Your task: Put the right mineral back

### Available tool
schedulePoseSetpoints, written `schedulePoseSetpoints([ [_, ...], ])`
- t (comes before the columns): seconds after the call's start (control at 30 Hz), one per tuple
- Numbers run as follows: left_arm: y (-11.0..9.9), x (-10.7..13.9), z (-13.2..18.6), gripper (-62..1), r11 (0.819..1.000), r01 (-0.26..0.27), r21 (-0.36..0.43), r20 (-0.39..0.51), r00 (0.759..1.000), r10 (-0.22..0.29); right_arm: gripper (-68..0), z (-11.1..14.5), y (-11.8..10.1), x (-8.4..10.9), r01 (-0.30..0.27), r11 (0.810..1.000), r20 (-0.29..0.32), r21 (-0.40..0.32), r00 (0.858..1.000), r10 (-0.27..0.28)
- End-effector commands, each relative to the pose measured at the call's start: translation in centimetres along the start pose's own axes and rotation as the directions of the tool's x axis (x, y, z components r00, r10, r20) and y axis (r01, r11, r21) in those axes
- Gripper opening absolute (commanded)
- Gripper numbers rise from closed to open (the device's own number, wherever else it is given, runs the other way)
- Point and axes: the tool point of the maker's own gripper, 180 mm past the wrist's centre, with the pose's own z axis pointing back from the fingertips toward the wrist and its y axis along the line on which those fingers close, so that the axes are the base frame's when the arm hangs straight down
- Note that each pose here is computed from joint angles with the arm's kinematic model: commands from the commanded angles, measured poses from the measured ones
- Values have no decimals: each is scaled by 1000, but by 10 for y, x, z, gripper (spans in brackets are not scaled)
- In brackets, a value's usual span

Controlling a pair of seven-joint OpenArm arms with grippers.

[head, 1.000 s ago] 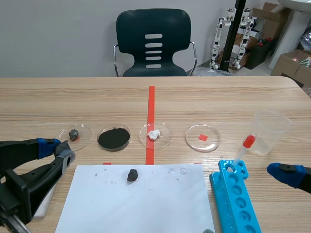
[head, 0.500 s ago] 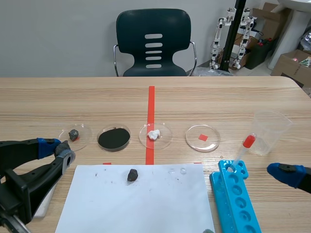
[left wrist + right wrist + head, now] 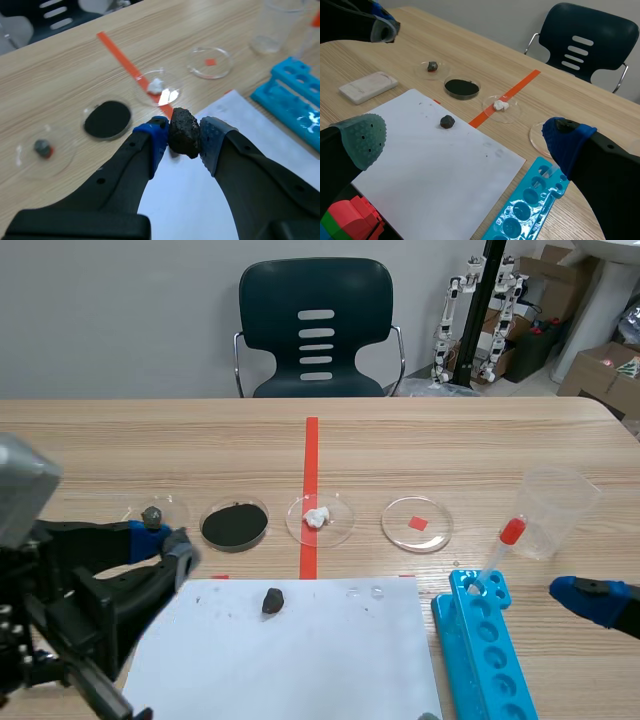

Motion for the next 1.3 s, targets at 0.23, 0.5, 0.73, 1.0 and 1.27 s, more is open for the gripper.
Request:
schedulePoseSetpoints([
  [0.23,-31,12,-41,-509,994,-92,-57,19,995,93,4,-2,-3,8,-1,1000,34,-5,999,1],
  [0.5,-55,-4,-88,-509,990,-105,-97,-55,994,100,4,-2,-3,8,-1,1000,34,-5,999,1],
  [0.73,-72,-23,-135,-509,992,-92,-88,-173,982,76,4,-2,-3,8,-1,1000,34,-5,999,1],
  [1.0,-84,-45,-179,-509,993,-99,-56,-316,946,77,4,-2,-3,8,-1,1000,34,-5,999,1],
  [1.27,-84,-76,-201,-509,995,-95,-19,-481,874,74,4,-2,-3,8,-1,1000,34,-5,999,1],
])
